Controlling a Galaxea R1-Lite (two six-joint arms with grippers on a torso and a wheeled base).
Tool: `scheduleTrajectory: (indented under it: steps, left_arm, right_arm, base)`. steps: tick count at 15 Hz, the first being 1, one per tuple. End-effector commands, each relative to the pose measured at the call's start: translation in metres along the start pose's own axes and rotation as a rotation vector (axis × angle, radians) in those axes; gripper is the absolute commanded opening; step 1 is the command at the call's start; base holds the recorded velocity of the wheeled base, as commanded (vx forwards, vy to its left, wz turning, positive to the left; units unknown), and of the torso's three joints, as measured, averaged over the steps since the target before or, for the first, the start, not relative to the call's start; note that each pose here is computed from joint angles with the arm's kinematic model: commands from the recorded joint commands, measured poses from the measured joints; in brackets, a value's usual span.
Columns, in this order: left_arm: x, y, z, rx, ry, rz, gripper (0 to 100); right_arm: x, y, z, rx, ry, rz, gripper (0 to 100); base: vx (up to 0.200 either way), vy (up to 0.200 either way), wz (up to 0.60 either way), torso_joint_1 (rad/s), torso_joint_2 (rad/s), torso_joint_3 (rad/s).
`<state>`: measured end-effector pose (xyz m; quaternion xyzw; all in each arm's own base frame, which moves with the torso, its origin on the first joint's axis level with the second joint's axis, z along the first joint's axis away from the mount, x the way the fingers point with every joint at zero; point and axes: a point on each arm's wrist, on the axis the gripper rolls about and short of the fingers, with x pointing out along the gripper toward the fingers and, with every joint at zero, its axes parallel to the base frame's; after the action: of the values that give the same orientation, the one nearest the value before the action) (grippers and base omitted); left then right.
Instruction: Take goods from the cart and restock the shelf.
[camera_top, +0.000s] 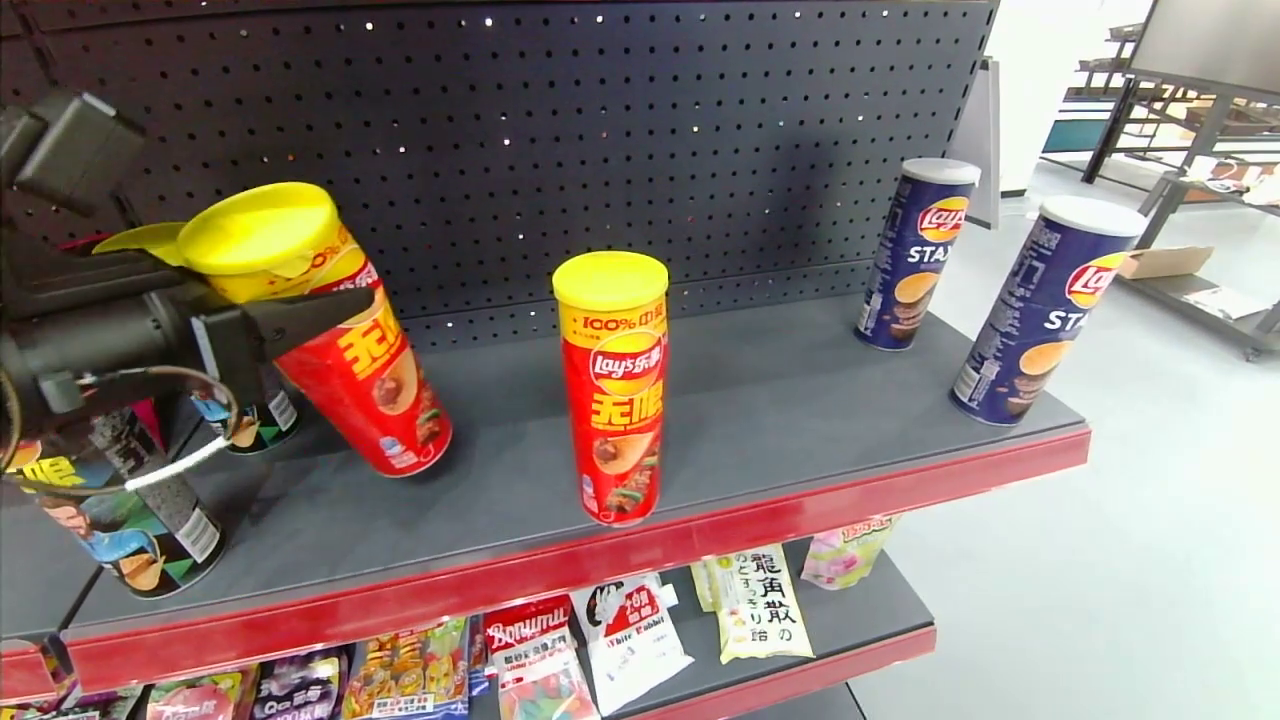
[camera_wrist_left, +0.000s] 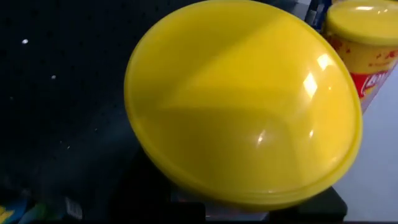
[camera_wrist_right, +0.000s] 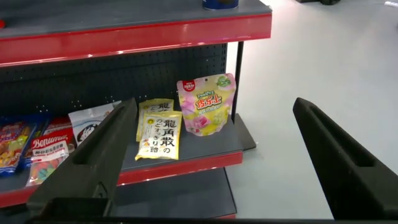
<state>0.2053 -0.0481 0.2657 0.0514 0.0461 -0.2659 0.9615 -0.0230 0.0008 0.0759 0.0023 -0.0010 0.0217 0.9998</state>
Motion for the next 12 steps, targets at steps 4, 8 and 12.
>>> scheduleTrajectory:
  steps: [4, 8, 12]
  left_arm:
    - [0.081, 0.002, 0.002, -0.027, 0.04, -0.083, 0]
    - [0.124, 0.002, 0.0, -0.022, 0.027, -0.114, 0]
    - [0.149, -0.006, -0.003, -0.03, 0.027, -0.15, 0]
  right_arm:
    - [0.0, 0.0, 0.0, 0.0, 0.001, 0.0, 100]
    - [0.0, 0.0, 0.0, 0.0, 0.001, 0.0, 100]
    - [0.0, 0.0, 0.0, 0.0, 0.001, 0.001, 100]
  base:
    - [0.0, 0.0, 0.0, 0.0, 0.0, 0.0]
    - [0.0, 0.0, 0.0, 0.0, 0.0, 0.0]
    - [0.0, 0.0, 0.0, 0.0, 0.0, 0.0]
